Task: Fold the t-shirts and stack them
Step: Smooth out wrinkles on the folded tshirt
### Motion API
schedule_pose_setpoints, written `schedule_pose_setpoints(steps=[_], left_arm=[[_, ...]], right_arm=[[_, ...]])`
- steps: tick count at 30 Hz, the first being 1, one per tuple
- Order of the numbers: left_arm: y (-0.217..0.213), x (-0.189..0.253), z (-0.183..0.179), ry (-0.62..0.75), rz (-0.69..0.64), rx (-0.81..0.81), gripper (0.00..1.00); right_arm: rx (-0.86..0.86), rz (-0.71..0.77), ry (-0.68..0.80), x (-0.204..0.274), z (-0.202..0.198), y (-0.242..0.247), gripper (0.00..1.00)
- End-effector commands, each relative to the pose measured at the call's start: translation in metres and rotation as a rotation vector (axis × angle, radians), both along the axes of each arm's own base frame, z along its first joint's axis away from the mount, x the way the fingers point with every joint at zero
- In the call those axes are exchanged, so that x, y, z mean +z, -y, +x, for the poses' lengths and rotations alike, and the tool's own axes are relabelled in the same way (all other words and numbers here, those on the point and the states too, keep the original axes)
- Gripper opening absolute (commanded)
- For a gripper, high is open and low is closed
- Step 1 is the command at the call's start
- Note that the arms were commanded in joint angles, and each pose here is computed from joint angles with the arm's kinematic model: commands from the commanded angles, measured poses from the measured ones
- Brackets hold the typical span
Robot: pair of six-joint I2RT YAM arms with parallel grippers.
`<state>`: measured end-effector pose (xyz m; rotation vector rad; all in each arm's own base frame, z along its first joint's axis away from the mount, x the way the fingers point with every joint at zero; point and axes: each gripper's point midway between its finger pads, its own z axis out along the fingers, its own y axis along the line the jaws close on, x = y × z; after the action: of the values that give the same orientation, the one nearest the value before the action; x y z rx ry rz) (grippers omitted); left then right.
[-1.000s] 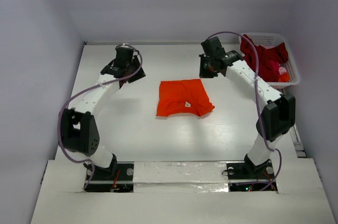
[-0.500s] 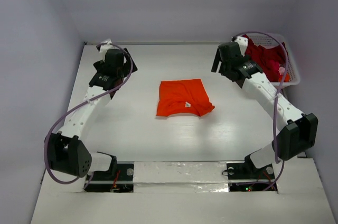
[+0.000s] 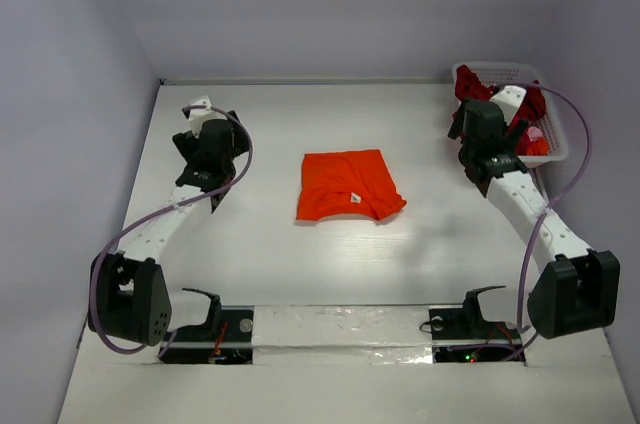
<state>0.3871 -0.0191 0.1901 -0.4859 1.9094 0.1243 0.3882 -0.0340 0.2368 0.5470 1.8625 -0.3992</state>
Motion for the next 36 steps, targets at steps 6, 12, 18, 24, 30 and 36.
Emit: schedule_pose_setpoints(steps=[6, 12, 18, 24, 30, 36], left_arm=[[-0.024, 0.004, 0.003, 0.257, 0.113, 0.063, 0.99], [-0.031, 0.002, -0.012, 0.418, 0.189, 0.046, 0.99], [-0.025, -0.016, -0.011, 0.403, 0.246, -0.021, 0.99], [-0.034, -0.009, -0.024, 0.536, 0.285, -0.005, 0.99], [-0.038, -0.009, -0.028, 0.546, 0.264, 0.010, 0.99], [-0.039, -0.009, -0.032, 0.558, 0.256, 0.017, 0.99]], right_arm=[[0.222, -0.125, 0.674, 0.072, -0.021, -0.011, 1.00], [0.243, -0.118, 0.646, 0.026, -0.023, -0.012, 1.00], [0.223, -0.138, 0.669, 0.027, -0.018, -0.009, 1.00], [0.186, -0.129, 0.611, 0.013, 0.000, -0.002, 1.00], [0.139, -0.083, 0.708, 0.019, -0.018, 0.007, 1.00], [0.138, -0.080, 0.710, 0.014, -0.023, 0.009, 1.00]])
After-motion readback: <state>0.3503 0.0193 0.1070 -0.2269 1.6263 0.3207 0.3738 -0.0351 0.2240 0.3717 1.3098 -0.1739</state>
